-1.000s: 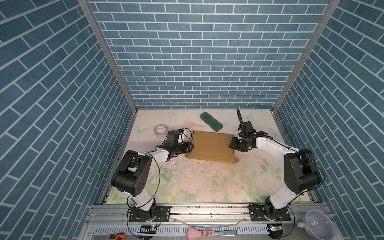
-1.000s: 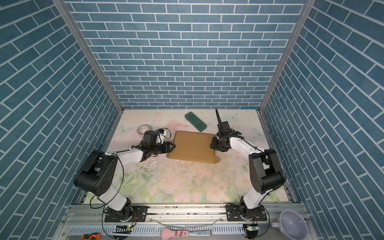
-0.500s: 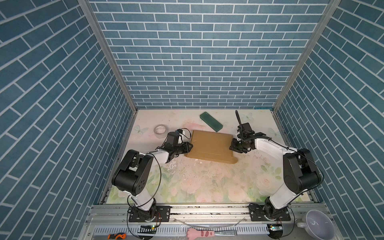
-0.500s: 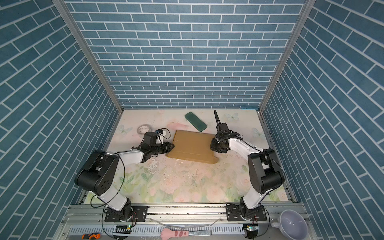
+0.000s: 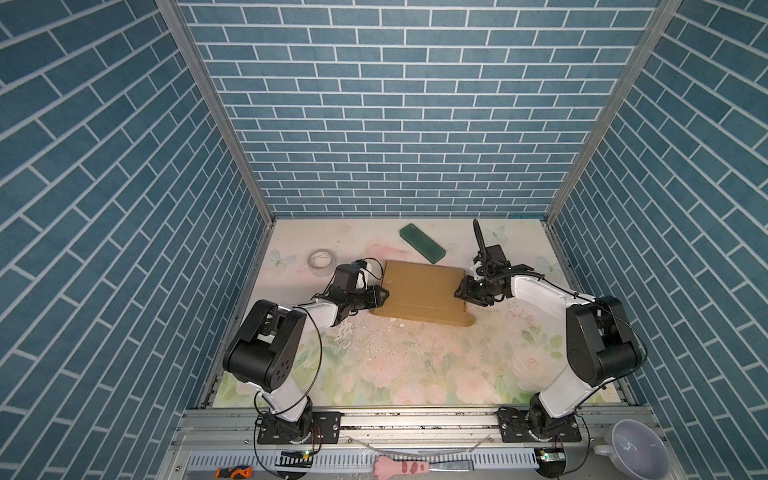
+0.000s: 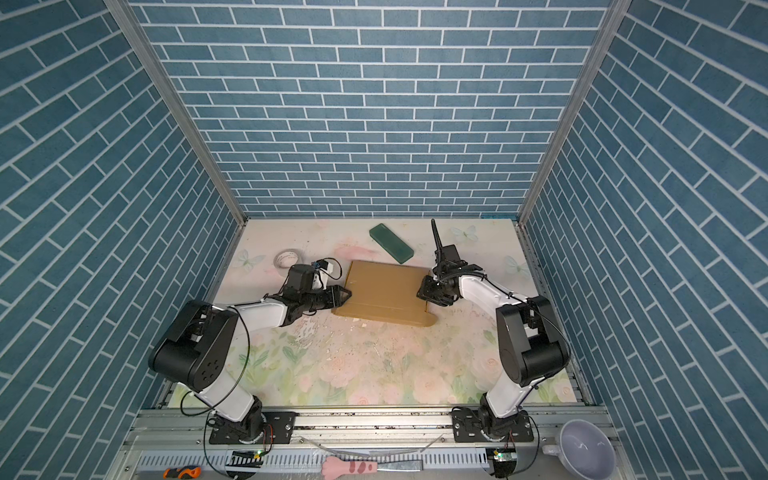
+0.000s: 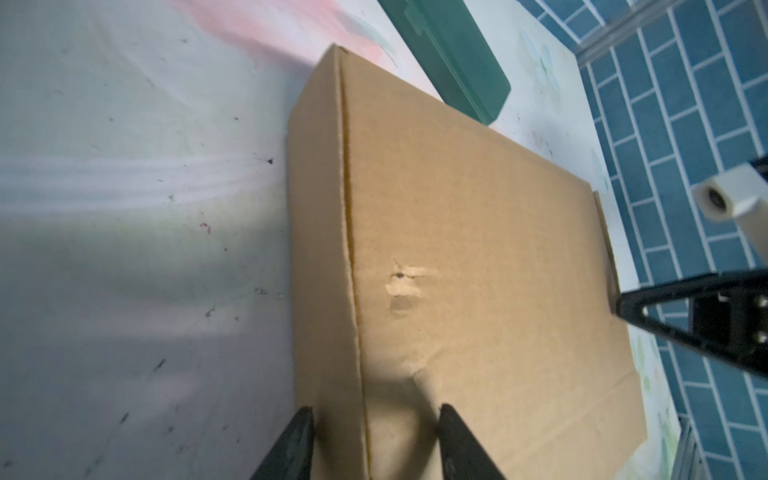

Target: Fold the paper box

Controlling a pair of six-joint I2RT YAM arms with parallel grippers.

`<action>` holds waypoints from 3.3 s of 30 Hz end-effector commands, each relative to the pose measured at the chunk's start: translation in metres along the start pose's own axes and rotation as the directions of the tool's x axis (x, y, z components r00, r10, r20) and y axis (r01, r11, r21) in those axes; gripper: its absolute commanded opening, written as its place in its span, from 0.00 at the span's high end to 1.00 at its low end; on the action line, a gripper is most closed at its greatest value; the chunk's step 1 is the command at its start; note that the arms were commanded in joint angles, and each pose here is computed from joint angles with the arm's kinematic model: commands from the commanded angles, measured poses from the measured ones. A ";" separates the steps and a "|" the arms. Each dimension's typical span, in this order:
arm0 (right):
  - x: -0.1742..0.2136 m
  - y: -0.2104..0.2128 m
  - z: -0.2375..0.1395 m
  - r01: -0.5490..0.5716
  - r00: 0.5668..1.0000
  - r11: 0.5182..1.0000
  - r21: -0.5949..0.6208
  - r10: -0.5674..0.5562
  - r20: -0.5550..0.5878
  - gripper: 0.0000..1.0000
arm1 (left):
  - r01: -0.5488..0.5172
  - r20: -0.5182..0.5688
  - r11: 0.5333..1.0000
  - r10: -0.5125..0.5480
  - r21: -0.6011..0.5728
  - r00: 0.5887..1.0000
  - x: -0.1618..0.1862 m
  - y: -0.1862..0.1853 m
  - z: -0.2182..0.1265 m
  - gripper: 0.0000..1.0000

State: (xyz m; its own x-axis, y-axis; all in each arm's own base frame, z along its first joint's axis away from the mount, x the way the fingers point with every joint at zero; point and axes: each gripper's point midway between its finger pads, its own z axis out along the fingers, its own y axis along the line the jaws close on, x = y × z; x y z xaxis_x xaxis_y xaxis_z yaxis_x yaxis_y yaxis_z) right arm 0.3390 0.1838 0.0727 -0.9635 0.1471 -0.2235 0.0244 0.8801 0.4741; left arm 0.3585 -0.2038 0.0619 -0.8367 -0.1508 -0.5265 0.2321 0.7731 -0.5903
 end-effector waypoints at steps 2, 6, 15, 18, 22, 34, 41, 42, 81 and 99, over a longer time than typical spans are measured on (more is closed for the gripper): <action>-0.002 0.002 -0.014 0.021 1.000 0.994 -0.104 -0.022 -0.008 0.35 | 0.020 0.012 1.000 -0.020 0.011 1.000 -0.011 0.004 -0.020 0.39; -0.012 -0.006 -0.019 -0.026 1.000 0.988 -0.153 0.028 0.012 0.26 | 0.004 0.036 0.998 -0.006 0.056 0.999 -0.034 -0.005 -0.014 0.37; -0.026 -0.012 -0.002 -0.160 0.986 0.943 -0.290 0.164 -0.010 0.17 | 0.027 0.025 0.996 -0.030 0.088 0.999 -0.061 0.006 0.035 0.39; -0.024 -0.016 0.006 -0.183 0.983 0.938 -0.296 0.185 -0.022 0.16 | 0.055 -0.026 0.995 -0.053 0.078 0.998 -0.051 0.017 0.046 0.44; -0.021 -0.019 0.014 -0.207 0.978 0.929 -0.307 0.206 -0.038 0.16 | 0.132 -0.038 0.990 -0.130 0.049 0.991 -0.040 0.041 0.043 0.54; -0.008 -0.021 0.033 -0.253 0.967 0.908 -0.335 0.237 -0.088 0.16 | 0.281 -0.057 0.960 -0.281 -0.003 0.958 -0.008 0.087 0.034 0.68; -0.002 -0.015 0.043 -0.274 0.962 0.894 -0.356 0.247 -0.118 0.16 | 0.339 -0.061 0.940 -0.341 -0.044 0.938 0.006 0.107 0.026 0.71; -0.001 -0.013 0.045 -0.275 0.961 0.893 -0.356 0.247 -0.123 0.16 | 0.341 -0.060 0.939 -0.344 -0.046 0.937 0.007 0.108 0.025 0.71; -0.028 0.081 0.005 -0.333 0.936 0.684 -0.649 0.320 -0.144 0.55 | -0.077 0.355 0.978 0.144 -0.196 0.924 -0.130 0.005 -0.118 0.41; -0.024 0.095 -0.072 -0.412 0.901 0.572 -0.709 0.373 -0.222 0.62 | -0.912 -0.098 0.200 0.963 -0.358 0.250 -0.037 -0.136 -0.173 0.07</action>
State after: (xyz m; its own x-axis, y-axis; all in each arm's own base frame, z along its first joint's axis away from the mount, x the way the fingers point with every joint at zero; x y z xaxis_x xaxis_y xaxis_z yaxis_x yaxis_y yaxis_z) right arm 0.3552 0.2314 0.1688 -0.9196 0.3773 0.1093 0.1852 0.1711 0.9677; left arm 0.2994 -0.1912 0.2918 -0.1354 0.5082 -0.8505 0.5738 0.7400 0.3509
